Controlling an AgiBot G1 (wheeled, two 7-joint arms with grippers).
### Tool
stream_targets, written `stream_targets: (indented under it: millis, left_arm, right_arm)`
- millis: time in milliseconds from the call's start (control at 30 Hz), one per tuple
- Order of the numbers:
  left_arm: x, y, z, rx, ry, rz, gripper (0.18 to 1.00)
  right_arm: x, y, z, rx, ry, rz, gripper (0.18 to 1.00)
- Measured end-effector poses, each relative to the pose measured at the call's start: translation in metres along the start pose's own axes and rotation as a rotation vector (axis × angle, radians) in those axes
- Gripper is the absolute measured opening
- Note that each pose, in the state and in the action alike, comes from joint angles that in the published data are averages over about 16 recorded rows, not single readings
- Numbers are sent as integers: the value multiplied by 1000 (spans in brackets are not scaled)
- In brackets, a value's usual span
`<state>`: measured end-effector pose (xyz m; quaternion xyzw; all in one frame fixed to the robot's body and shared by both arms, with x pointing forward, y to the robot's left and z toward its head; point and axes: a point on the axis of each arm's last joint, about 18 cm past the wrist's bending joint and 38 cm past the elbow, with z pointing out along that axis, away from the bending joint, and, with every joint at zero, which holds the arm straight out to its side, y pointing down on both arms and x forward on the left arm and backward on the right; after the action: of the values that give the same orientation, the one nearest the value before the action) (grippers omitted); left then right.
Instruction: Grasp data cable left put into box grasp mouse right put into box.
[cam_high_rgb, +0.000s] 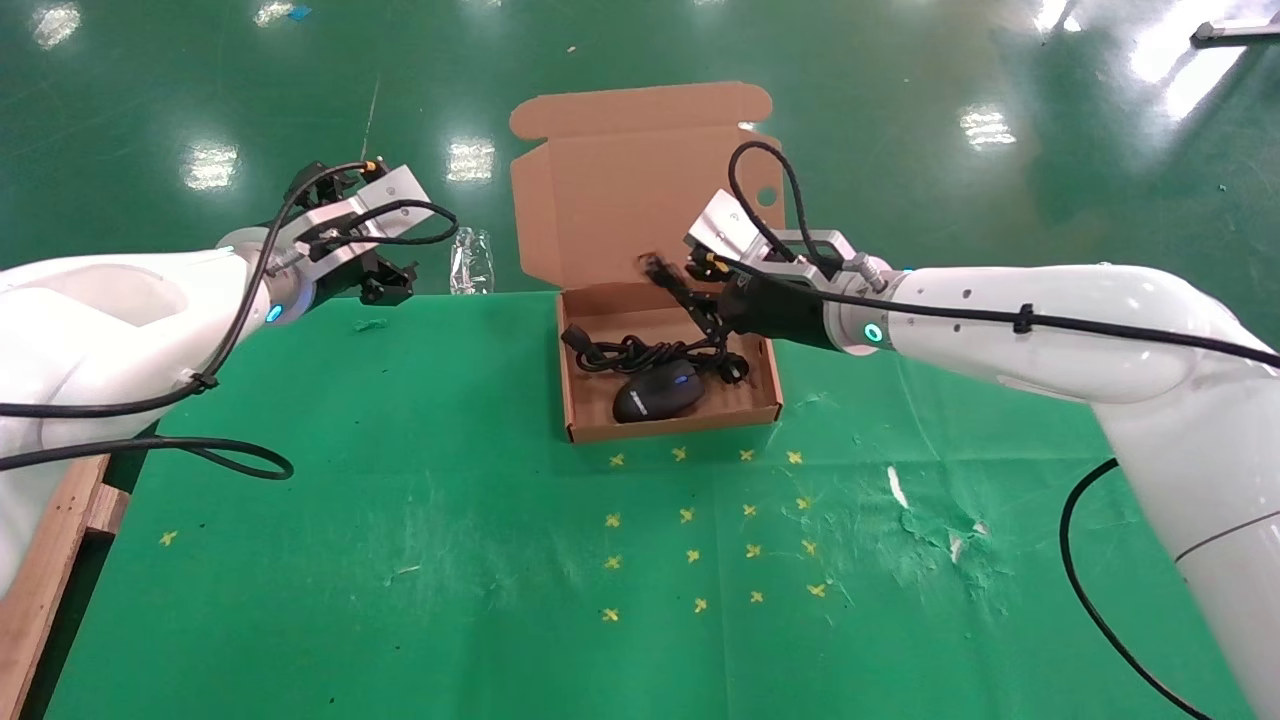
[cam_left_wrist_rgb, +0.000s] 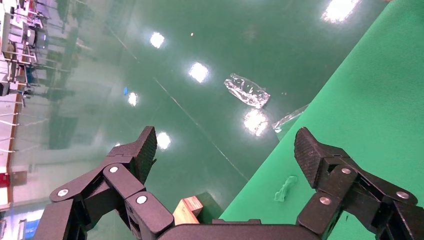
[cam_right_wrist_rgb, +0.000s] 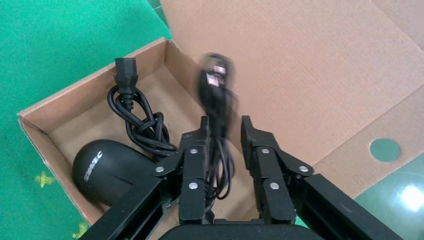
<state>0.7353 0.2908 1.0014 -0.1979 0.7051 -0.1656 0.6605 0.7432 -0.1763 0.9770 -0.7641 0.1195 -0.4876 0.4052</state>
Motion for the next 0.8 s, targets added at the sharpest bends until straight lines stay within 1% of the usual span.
stream_targets:
  millis: [133, 333, 567, 667, 800]
  left_arm:
    - [0, 0, 0, 1, 0, 0, 1001]
    - [1, 0, 0, 1, 1, 1, 1001]
    - [1, 0, 0, 1, 1, 1, 1001]
    - [1, 0, 0, 1, 1, 1, 1001]
    - [1, 0, 0, 1, 2, 1, 1001]
  right_arm:
    - [0, -2, -2, 5, -2, -4, 329]
    - [-1, 0, -7, 16, -18, 8, 422]
    - [-4, 10, -22, 44, -64, 59, 573]
    - [-6, 15, -32, 63, -91, 88, 651]
    - [-8, 22, -46, 95, -131, 126, 735]
